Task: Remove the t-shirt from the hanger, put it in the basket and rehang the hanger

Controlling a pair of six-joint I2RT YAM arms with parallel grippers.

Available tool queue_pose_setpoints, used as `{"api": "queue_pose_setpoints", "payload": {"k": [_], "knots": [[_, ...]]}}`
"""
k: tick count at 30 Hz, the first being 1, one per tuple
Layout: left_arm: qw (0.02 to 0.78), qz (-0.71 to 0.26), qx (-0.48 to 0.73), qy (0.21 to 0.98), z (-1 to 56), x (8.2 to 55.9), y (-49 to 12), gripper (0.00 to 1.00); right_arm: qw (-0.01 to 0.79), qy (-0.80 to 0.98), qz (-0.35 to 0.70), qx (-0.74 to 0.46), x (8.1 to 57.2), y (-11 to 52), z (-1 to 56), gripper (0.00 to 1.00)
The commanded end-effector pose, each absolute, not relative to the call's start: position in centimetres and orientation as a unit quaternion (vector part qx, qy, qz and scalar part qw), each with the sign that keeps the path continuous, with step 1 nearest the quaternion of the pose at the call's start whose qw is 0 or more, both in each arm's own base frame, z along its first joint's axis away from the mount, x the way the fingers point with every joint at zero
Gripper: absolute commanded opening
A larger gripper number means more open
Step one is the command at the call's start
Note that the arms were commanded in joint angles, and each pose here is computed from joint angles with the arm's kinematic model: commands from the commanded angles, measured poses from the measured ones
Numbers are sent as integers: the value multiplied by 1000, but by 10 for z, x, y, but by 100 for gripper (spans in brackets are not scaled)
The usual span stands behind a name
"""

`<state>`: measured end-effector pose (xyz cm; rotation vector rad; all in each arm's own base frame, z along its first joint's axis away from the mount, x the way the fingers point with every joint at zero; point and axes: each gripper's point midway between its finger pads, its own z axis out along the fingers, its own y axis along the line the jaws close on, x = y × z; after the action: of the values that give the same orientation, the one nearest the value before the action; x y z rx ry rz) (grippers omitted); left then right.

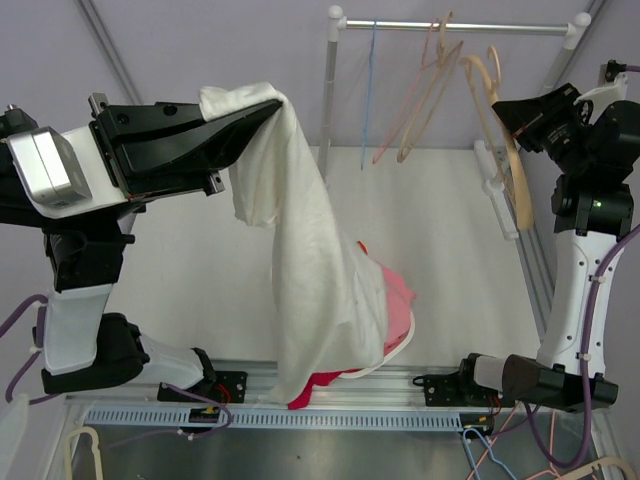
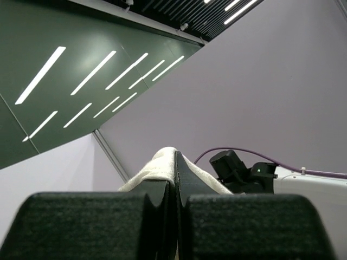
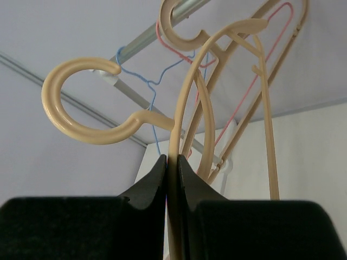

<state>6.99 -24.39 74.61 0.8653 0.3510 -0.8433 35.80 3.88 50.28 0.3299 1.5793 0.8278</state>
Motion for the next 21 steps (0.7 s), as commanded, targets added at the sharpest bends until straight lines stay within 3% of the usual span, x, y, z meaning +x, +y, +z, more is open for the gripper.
{"api": "queue_pose_setpoints", "payload": {"k": [1, 7, 15, 18, 21], "knots": [[839, -372, 383, 99, 769, 58, -227, 1, 647, 668, 338, 144, 376, 23, 517, 0], [836, -356, 394, 140, 750, 94, -266, 1, 642, 654, 357, 179, 429, 5, 513, 0], [780, -373, 426, 266, 660, 178, -350, 1, 669, 616, 362, 205, 465, -14, 528, 0], [753, -400, 399, 338, 616, 218, -374, 1, 681, 605, 354, 210, 468, -19, 535, 0], [721, -376, 363, 455, 535, 271, -397, 1, 691, 598, 348, 208, 469, -22, 543, 0]]}}
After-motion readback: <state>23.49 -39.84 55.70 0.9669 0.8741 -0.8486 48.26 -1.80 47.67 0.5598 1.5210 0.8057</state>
